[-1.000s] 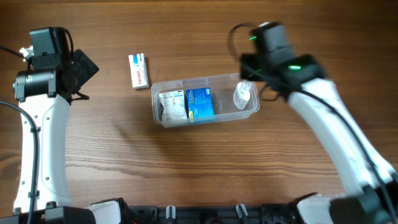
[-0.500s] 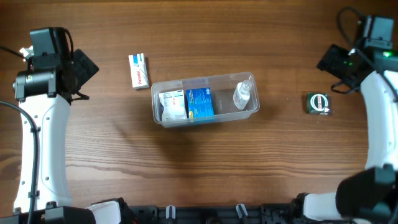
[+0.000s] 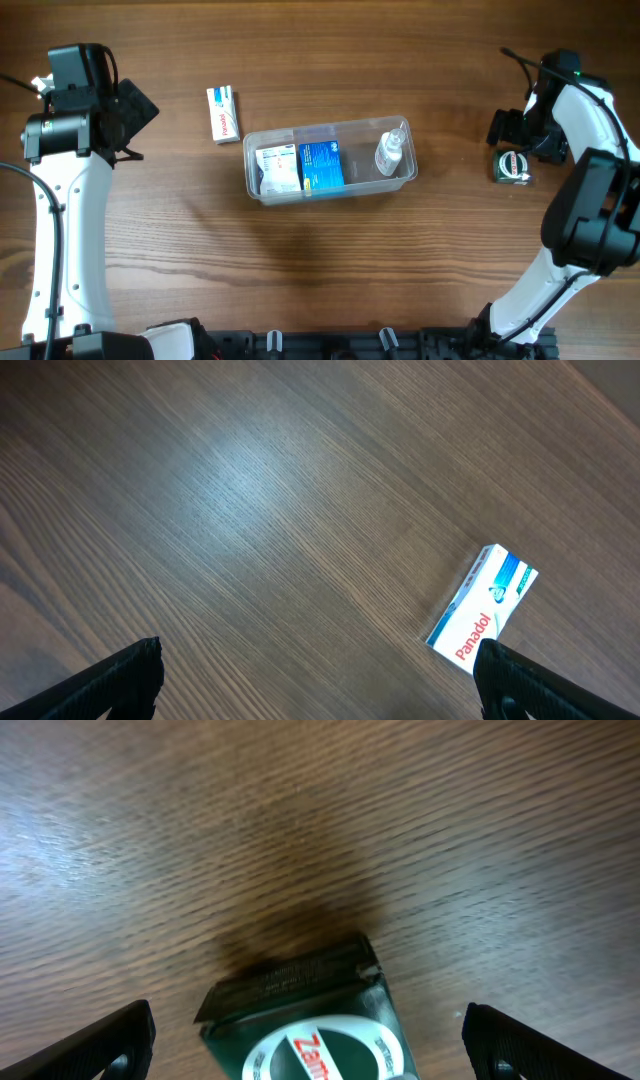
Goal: Pack container
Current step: 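Lower right gripper onto the green Zam-Buk tin and grasp it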
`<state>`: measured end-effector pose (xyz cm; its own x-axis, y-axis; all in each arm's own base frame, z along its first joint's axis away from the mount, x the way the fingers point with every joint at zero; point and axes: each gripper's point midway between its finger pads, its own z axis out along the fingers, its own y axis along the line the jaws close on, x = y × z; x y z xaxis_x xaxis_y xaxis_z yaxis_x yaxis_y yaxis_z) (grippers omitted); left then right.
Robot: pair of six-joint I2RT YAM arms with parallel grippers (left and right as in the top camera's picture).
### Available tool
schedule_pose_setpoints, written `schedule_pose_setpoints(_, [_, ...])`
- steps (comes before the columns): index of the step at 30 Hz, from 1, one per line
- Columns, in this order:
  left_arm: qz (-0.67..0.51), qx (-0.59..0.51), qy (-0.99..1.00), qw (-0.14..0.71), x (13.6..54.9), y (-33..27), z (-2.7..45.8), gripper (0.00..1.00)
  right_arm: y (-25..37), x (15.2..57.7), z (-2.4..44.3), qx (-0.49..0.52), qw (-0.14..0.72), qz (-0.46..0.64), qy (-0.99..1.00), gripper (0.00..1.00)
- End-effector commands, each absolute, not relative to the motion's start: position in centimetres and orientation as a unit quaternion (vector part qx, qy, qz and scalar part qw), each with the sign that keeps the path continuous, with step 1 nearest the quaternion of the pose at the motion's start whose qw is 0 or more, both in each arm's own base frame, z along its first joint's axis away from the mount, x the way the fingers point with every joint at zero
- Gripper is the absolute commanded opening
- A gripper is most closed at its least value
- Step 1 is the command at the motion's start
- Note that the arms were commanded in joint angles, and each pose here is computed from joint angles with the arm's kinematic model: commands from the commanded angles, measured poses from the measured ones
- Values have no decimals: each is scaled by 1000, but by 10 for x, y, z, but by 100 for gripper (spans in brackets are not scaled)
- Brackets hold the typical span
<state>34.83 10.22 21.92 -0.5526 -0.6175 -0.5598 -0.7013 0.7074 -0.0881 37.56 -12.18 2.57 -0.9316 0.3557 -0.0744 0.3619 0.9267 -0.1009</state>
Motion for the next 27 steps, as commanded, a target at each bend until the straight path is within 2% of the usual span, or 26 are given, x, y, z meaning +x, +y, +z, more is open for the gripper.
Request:
schedule_pose_setpoints(1, [76, -377, 875, 295, 349, 105, 225, 100, -118, 370, 15, 173, 10, -47, 984, 100])
schedule_pose_setpoints(13, [76, -377, 875, 295, 349, 105, 225, 100, -102, 358, -5, 178, -3, -8, 984, 100])
schedule_pose_setpoints(21, [76, -377, 875, 295, 349, 105, 225, 100, -86, 359, -5, 243, -6, 36, 969, 100])
schedule_pose_setpoints(27, [76, -377, 875, 295, 349, 105, 225, 100, -103, 362, -5, 242, 7, -10, 970, 100])
